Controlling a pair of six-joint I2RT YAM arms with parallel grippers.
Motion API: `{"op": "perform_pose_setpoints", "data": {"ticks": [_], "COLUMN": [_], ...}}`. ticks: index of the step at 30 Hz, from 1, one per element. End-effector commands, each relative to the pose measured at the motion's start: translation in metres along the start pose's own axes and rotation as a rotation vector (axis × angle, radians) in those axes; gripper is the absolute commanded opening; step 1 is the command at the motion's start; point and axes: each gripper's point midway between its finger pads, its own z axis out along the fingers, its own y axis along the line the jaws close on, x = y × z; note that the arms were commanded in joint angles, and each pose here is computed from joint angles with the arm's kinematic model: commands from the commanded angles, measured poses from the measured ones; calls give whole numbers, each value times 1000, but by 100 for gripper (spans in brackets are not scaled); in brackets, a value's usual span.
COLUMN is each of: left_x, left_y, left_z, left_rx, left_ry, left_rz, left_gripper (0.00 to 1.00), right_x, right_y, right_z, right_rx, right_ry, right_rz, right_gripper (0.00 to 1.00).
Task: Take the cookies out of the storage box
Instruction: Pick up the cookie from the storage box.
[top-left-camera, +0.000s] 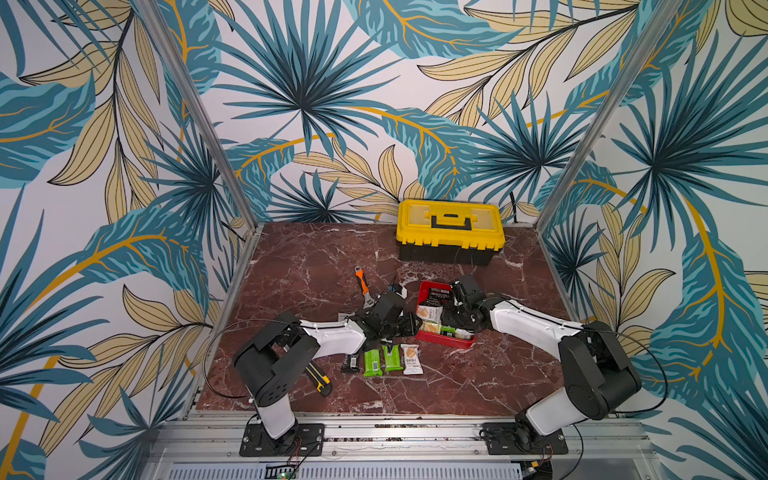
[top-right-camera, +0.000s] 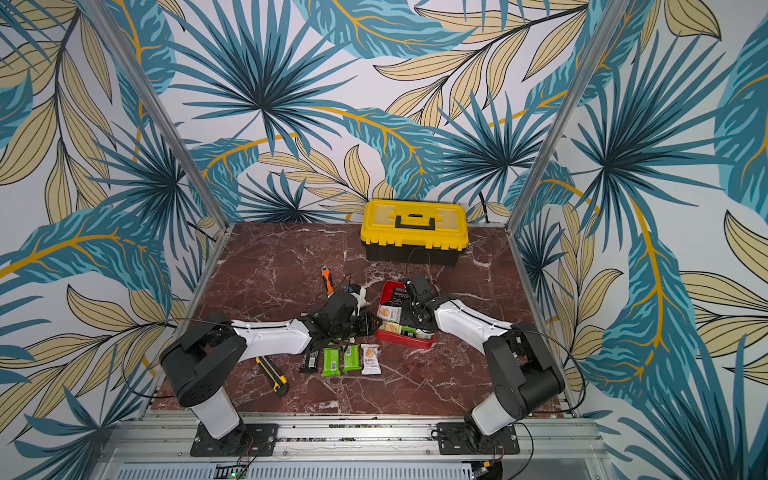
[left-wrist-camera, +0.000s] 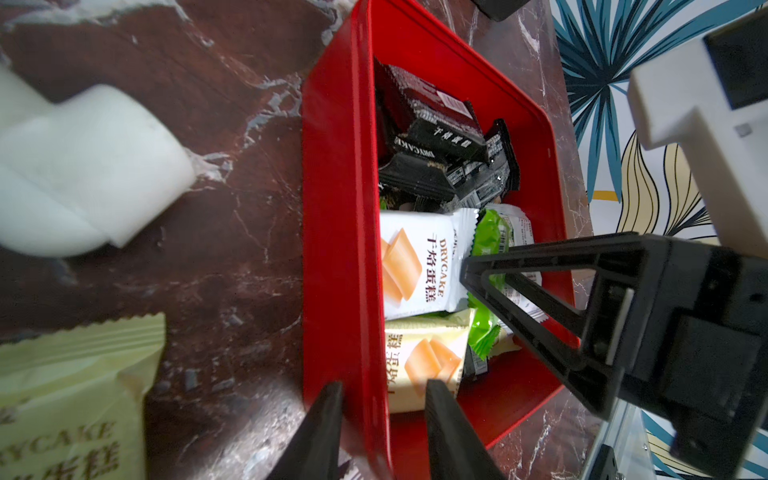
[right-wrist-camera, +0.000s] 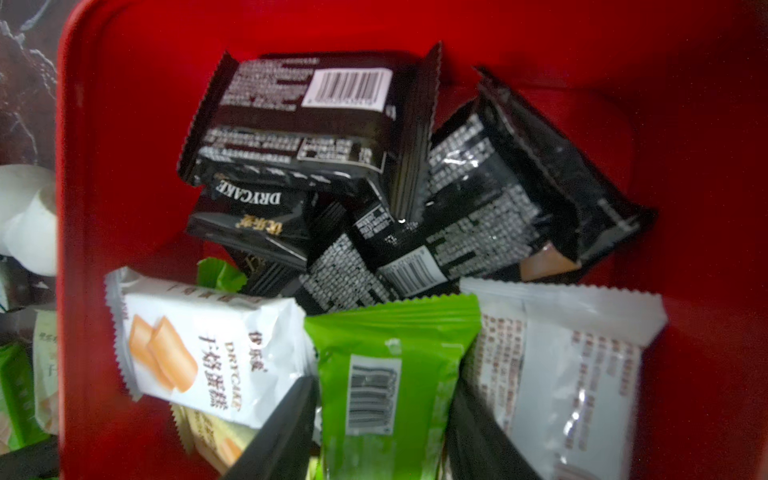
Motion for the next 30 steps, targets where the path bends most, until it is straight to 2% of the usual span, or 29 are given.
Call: {"op": "perform_pose_setpoints", "data": {"ticks": [1,7,19,25,30], "left_x": [-5,-4,-7,-21,-38], "left_y": [-17,-19,-22,-22,-20], "left_z": [3,3,8,-7,-34], "left_rx": [49,55,55,44,11], "left_ry": [-13,-12,-31,-116,-217], "left_rz": [5,6,-17,-38,-57], "left_gripper": [37,34,35,43,48], "right_x": [9,2,-21,-14,11], "right_y": [-5,-3,-4,-2,11], "right_z": [6,-2,-52,-77,-98], "right_rx": [6,3,30,4,-55], "right_ry": [26,3,-63,-42,3], "right_rz": [16,8,-22,-22,-48], "right_gripper": [51,45,43,41,41]}}
